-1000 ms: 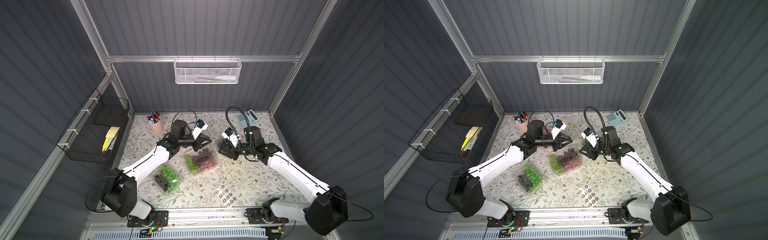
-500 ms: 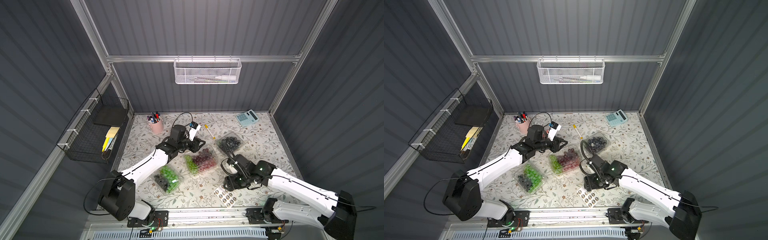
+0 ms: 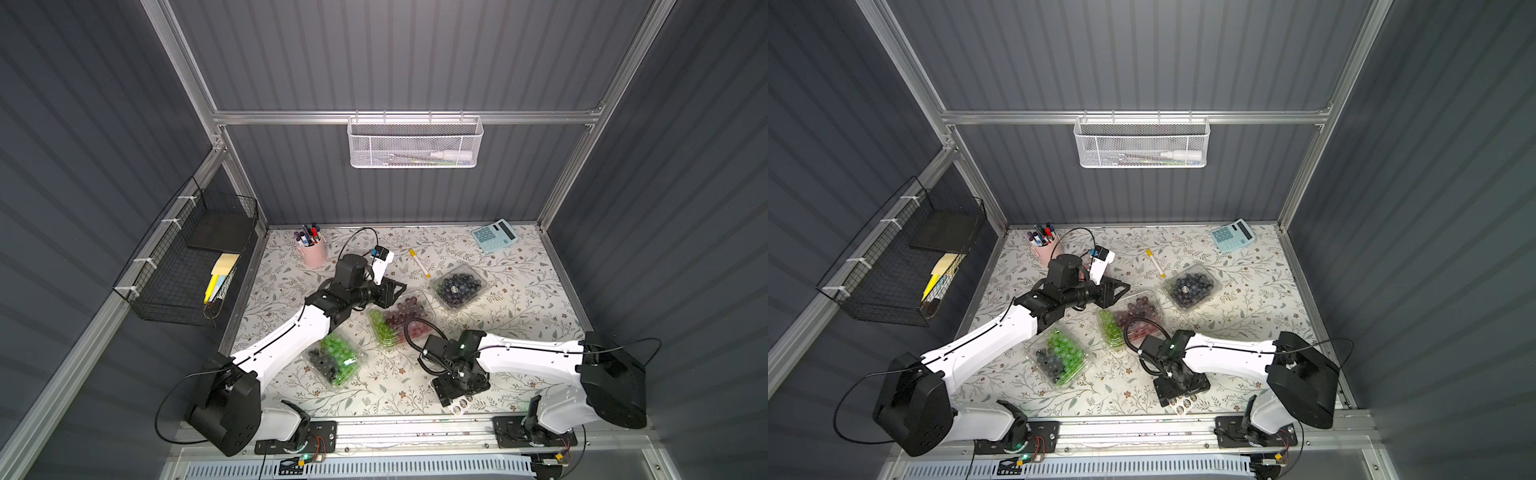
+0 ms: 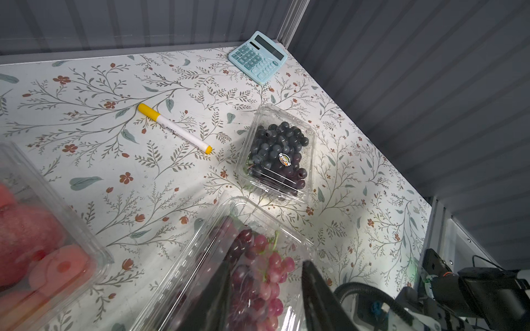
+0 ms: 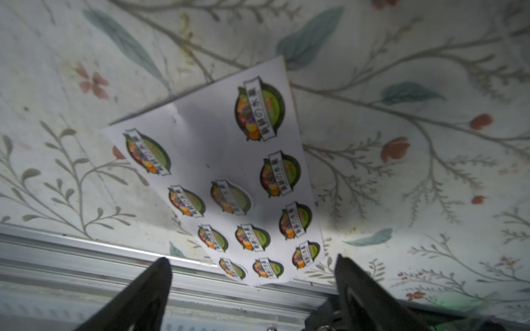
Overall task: Label fruit boxes
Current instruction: Pick up the label sticker from the center of the board.
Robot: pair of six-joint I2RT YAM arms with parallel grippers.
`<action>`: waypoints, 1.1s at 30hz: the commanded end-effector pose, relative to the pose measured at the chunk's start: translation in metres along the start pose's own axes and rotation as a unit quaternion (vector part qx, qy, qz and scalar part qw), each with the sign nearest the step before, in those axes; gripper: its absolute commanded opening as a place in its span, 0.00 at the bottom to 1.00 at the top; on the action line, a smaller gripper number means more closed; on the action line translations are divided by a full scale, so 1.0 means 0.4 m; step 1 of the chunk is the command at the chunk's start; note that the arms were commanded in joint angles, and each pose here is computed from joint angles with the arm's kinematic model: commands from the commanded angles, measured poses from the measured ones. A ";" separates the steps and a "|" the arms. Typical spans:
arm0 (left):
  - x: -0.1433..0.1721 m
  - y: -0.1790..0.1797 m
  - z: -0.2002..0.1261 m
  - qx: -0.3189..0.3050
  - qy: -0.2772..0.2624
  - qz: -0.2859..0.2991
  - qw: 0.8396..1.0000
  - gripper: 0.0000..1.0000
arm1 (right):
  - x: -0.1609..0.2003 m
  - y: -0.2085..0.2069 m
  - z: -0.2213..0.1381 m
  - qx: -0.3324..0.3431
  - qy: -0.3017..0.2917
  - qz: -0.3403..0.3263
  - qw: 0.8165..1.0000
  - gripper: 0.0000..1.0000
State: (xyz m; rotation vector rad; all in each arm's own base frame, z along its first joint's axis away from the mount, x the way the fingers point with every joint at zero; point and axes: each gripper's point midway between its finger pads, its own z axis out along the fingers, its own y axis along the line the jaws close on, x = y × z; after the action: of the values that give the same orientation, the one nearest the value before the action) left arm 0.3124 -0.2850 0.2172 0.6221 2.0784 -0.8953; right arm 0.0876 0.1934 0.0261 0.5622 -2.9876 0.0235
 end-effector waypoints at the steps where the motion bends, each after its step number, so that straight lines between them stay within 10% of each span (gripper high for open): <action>1: -0.009 -0.003 -0.021 -0.004 -0.010 -0.009 1.000 0.44 | -0.016 0.005 0.006 0.009 -0.013 -0.007 1.000 0.98; 14: -0.006 -0.005 -0.029 -0.003 -0.012 -0.007 1.000 0.45 | -0.034 -0.028 0.068 0.035 -0.044 -0.005 0.998 0.88; 22: -0.002 -0.004 -0.027 -0.003 -0.010 -0.008 1.000 0.45 | -0.031 -0.040 0.081 0.036 -0.060 0.004 0.998 0.56; 33: -0.001 -0.003 -0.027 -0.003 -0.013 -0.006 1.000 0.45 | -0.059 -0.032 0.033 -0.006 -0.139 -0.005 0.990 0.39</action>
State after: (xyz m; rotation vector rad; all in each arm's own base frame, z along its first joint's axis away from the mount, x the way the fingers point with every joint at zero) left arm 0.3086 -0.2816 0.2185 0.6041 2.0788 -0.8996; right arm 0.1065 0.1902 0.0131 0.6186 -3.1980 -0.0675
